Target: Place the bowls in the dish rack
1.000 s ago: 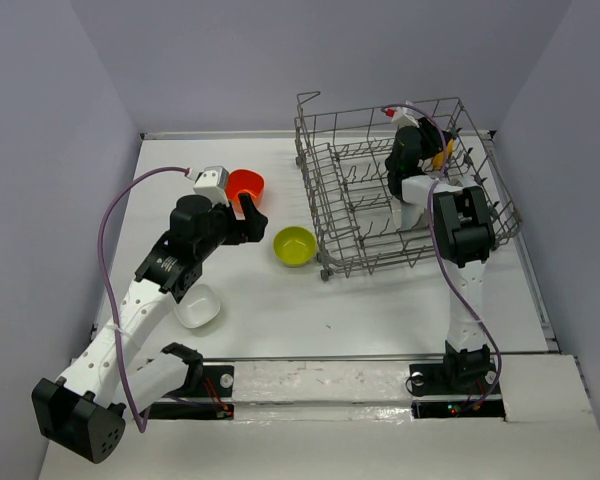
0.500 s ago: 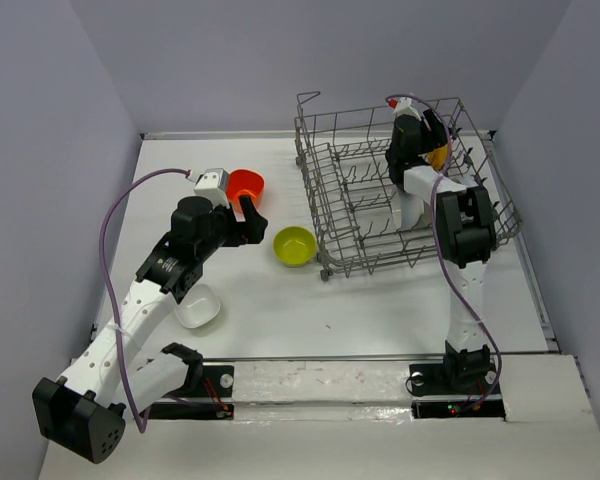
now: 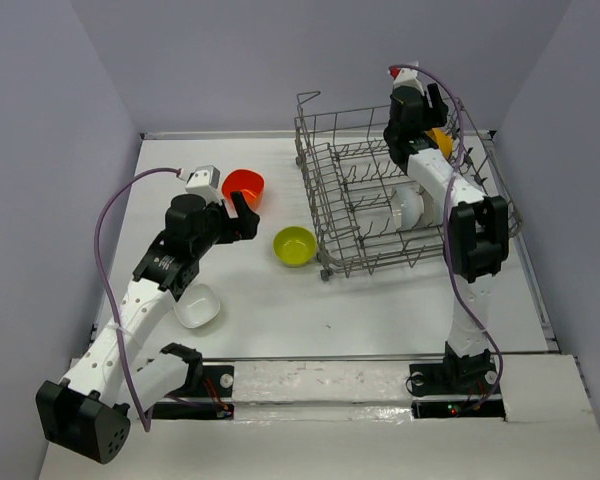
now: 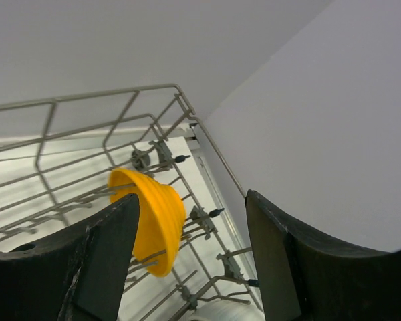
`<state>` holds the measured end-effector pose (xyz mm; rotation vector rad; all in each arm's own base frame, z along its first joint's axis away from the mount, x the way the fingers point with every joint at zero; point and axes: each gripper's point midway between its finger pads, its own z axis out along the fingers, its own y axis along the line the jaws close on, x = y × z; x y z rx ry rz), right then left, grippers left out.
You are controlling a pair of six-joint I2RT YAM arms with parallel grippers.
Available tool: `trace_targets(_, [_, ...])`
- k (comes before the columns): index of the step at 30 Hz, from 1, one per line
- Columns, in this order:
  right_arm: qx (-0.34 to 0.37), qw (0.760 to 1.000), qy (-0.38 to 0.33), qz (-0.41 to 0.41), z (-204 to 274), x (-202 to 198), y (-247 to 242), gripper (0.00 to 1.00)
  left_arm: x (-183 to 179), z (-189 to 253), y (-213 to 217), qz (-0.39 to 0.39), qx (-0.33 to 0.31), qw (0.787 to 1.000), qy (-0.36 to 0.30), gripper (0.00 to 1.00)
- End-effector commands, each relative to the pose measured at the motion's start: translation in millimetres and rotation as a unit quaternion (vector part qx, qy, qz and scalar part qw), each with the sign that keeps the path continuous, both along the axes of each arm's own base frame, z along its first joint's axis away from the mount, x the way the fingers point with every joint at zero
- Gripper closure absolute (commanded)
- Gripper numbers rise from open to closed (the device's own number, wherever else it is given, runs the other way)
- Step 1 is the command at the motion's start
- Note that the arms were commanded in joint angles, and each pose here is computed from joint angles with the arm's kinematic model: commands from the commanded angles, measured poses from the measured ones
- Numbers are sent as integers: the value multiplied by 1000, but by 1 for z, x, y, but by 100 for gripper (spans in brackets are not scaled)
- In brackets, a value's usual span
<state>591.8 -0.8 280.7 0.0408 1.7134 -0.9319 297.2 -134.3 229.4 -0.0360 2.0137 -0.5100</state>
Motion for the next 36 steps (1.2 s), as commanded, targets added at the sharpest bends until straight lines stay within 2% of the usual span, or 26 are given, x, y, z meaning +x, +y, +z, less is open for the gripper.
trace_targets(1, [47, 997, -50, 28, 61, -20, 37, 29, 9, 0, 13, 26, 8, 1000, -11, 4])
trace_targets(6, [121, 988, -85, 45, 113, -65, 63, 24, 18, -8, 38, 78, 23, 997, -1, 4])
trace_targets(10, [273, 950, -117, 97, 135, -119, 76, 19, 25, -21, 63, 134, 30, 990, 24, 4])
trace_targets(11, [298, 941, -92, 130, 118, -126, 87, 18, 27, -31, 72, 153, 34, 987, 43, 4])
trace_targets(12, [338, 920, -124, 153, 142, -151, 86, 18, 29, -33, 78, 175, 26, 983, 53, 4])
trace_targets(15, [381, 895, -115, 203, 139, -184, 95, 15, 27, -53, 86, 203, 12, 975, 91, 6])
trace_targets(20, [403, 880, -86, 236, 127, -214, 101, 13, 22, -70, 84, 212, -1, 969, 128, 8])
trace_targets(23, [429, 859, -79, 267, 127, -227, 112, 13, 18, -62, 85, 214, 10, 965, 152, 9])
trace_targets(29, [440, 847, -78, 289, 135, -232, 119, 13, 16, -57, 79, 184, 30, 968, 167, 12])
trace_targets(36, [443, 843, -65, 299, 131, -234, 124, 12, 20, -72, 11, 127, 43, 974, 181, 14])
